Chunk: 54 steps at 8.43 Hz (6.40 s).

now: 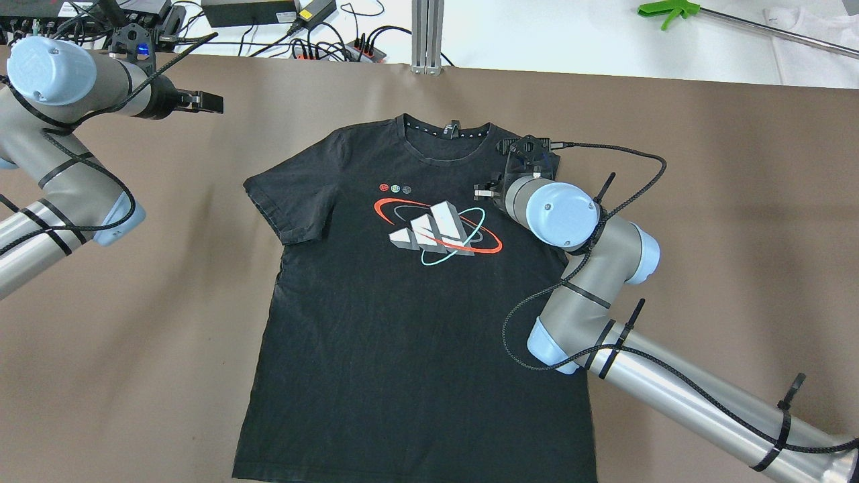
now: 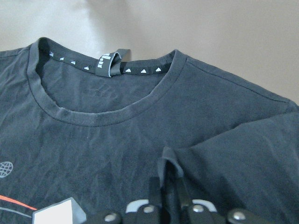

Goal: Fold clothes
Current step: 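Grasp the sleeve with the right gripper and fold it onto the chest, then move the left gripper to the sleeve nearest it, then grasp the sleeve with the left gripper and fold it onto the chest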

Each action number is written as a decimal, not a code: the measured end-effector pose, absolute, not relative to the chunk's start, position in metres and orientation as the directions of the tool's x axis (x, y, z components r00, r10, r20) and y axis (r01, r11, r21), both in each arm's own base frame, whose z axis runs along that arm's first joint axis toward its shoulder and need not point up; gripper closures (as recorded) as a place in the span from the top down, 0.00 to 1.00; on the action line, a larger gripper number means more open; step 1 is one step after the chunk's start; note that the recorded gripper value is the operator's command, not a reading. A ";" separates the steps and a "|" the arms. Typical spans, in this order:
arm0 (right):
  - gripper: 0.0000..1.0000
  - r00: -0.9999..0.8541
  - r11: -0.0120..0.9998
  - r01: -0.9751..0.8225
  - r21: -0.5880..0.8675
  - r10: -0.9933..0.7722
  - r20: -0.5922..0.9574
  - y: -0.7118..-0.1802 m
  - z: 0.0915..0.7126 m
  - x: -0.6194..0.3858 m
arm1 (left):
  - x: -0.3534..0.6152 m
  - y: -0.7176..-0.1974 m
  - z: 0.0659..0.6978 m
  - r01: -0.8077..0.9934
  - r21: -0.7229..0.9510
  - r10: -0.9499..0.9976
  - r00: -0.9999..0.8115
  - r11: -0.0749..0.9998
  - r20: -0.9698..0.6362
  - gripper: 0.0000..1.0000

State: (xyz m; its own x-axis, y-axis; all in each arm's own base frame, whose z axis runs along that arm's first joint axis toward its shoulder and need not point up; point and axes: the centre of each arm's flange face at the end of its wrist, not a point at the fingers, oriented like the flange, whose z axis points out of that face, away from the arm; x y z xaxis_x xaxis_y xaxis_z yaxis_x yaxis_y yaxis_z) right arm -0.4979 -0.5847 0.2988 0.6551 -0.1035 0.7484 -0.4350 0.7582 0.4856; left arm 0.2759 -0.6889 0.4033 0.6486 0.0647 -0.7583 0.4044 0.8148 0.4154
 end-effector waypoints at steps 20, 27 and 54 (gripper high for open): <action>0.94 0.563 0.832 -0.421 0.361 -0.072 0.823 -0.558 0.261 -0.427 | 0.438 -0.566 0.411 0.363 0.404 0.092 0.639 0.839 -0.764 1.00; 0.94 0.570 0.835 -0.417 0.358 -0.067 0.819 -0.557 0.271 -0.426 | 0.450 -0.571 0.414 0.357 0.406 0.089 0.651 0.841 -0.754 0.06; 0.94 0.577 0.837 -0.420 0.349 -0.051 0.815 -0.551 0.291 -0.424 | 0.547 -0.580 0.221 0.450 0.393 -0.045 0.702 0.802 -0.711 1.00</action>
